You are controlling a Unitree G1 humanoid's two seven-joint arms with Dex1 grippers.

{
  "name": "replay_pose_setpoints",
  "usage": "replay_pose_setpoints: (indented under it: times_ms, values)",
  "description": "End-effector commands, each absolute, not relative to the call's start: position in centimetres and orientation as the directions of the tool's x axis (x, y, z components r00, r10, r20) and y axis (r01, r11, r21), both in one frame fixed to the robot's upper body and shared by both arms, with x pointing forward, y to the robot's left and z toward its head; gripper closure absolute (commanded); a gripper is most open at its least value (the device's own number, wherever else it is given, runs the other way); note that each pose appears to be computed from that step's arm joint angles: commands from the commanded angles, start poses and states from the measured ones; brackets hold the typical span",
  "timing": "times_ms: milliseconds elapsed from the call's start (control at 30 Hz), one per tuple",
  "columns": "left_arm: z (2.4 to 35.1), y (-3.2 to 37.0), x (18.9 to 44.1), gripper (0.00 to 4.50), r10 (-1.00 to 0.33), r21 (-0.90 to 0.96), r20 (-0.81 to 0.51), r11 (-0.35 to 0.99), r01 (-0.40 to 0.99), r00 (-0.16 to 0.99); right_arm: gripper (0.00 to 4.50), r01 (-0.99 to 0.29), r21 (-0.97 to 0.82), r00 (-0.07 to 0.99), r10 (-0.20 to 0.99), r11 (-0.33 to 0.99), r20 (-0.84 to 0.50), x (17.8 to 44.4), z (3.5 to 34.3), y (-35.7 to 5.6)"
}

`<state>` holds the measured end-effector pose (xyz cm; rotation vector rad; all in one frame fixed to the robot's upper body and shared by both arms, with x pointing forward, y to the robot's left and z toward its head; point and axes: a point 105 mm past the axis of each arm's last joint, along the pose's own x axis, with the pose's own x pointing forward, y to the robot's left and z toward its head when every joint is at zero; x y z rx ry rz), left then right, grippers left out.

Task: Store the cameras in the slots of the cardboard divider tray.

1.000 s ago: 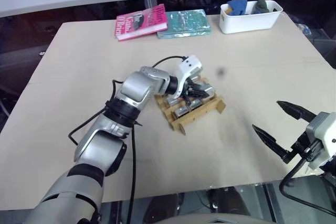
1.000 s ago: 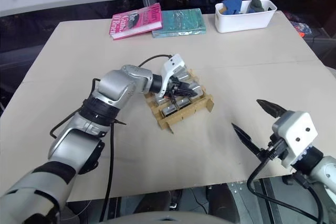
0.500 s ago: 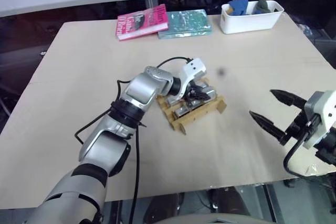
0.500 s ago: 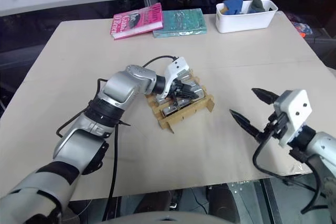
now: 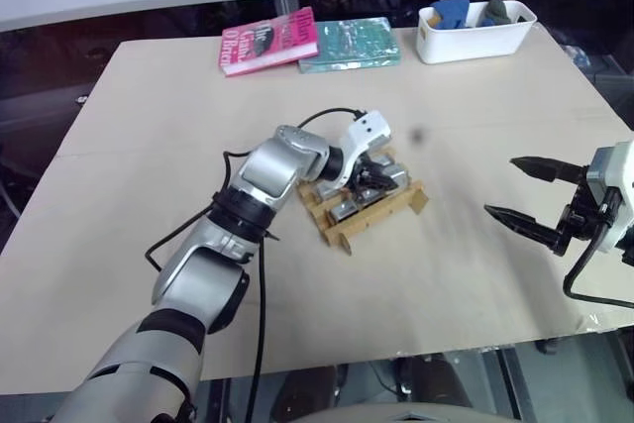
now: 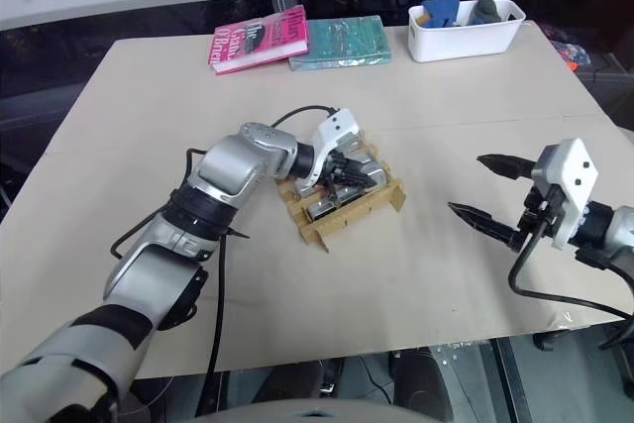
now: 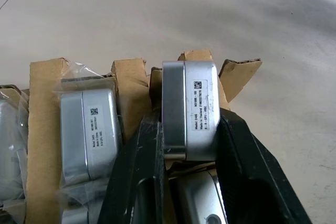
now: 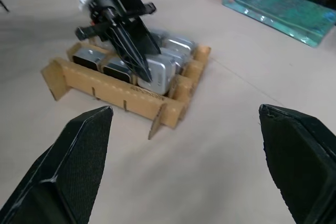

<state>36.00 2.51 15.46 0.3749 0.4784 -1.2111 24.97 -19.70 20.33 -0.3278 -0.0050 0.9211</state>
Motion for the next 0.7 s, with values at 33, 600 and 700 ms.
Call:
replay_pose_setpoints:
  times_ms: [33, 600, 700]
  values:
    - [17.3, 2.3, 36.4, 3.74, -0.779, 0.086, -0.538, 0.329, 0.94, 0.322, 0.07, -0.778, -0.316, 0.6, 0.791, 0.544, -0.117, 24.6, 21.0, -19.5]
    - [19.1, 1.6, 35.4, 2.02, -0.768, 0.1, -0.516, 0.387, 0.917, 0.381, 0.0, -0.762, -0.321, 0.62, 0.776, 0.562, -0.112, 24.2, 20.4, -19.3]
    - [20.0, 1.8, 35.0, 0.52, -0.78, 0.082, -0.496, 0.395, 0.915, 0.381, 0.0, -0.763, -0.319, 0.62, 0.777, 0.562, -0.112, 24.1, 20.3, -19.2]
